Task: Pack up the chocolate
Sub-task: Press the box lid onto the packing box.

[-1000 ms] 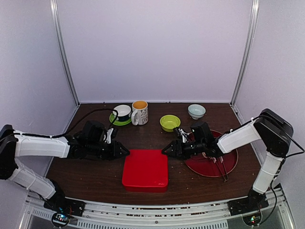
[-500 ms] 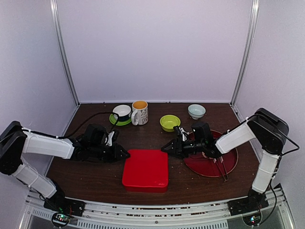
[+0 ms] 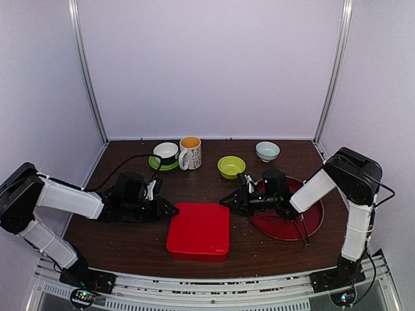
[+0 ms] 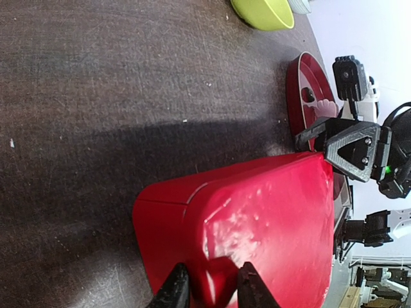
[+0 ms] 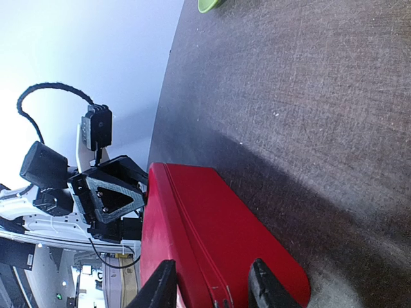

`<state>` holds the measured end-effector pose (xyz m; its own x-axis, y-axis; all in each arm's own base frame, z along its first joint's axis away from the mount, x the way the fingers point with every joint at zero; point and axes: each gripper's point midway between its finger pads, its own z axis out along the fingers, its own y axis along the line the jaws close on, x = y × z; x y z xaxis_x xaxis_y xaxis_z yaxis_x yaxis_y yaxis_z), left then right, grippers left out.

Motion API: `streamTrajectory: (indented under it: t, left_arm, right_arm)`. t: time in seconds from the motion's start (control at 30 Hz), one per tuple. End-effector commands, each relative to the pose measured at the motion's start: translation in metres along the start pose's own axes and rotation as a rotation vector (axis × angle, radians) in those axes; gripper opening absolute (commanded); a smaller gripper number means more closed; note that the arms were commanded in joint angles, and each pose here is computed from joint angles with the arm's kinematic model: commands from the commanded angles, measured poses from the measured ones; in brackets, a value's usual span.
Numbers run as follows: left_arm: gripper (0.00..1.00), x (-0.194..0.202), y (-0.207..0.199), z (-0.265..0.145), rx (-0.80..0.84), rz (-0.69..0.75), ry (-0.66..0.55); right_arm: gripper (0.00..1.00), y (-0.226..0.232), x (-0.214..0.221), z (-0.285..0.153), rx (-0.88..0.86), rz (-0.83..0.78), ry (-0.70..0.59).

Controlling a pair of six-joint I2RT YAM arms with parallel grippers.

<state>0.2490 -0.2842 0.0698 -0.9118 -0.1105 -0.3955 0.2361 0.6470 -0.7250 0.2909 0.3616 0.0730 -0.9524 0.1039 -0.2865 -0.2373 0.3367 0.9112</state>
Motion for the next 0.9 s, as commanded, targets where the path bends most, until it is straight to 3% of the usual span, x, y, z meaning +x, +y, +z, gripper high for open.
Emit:
streamTrajectory:
  t: [0.0,0.73,0.87]
  left_arm:
    - [0.27,0.002,0.004,0.006,0.003,0.009,0.010]
    - [0.26,0.004,0.008,0.023,0.015,0.008,0.045]
    - [0.26,0.003,0.007,0.025,0.017,0.014,0.047]
  right_arm:
    - [0.37,-0.007,0.004,0.000,-0.017,0.044,-0.003]
    - [0.13,-0.027,0.026,-0.003,-0.027,0.128,0.022]
    - [0.16,-0.024,0.029,-0.009,-0.048,0.140,0.010]
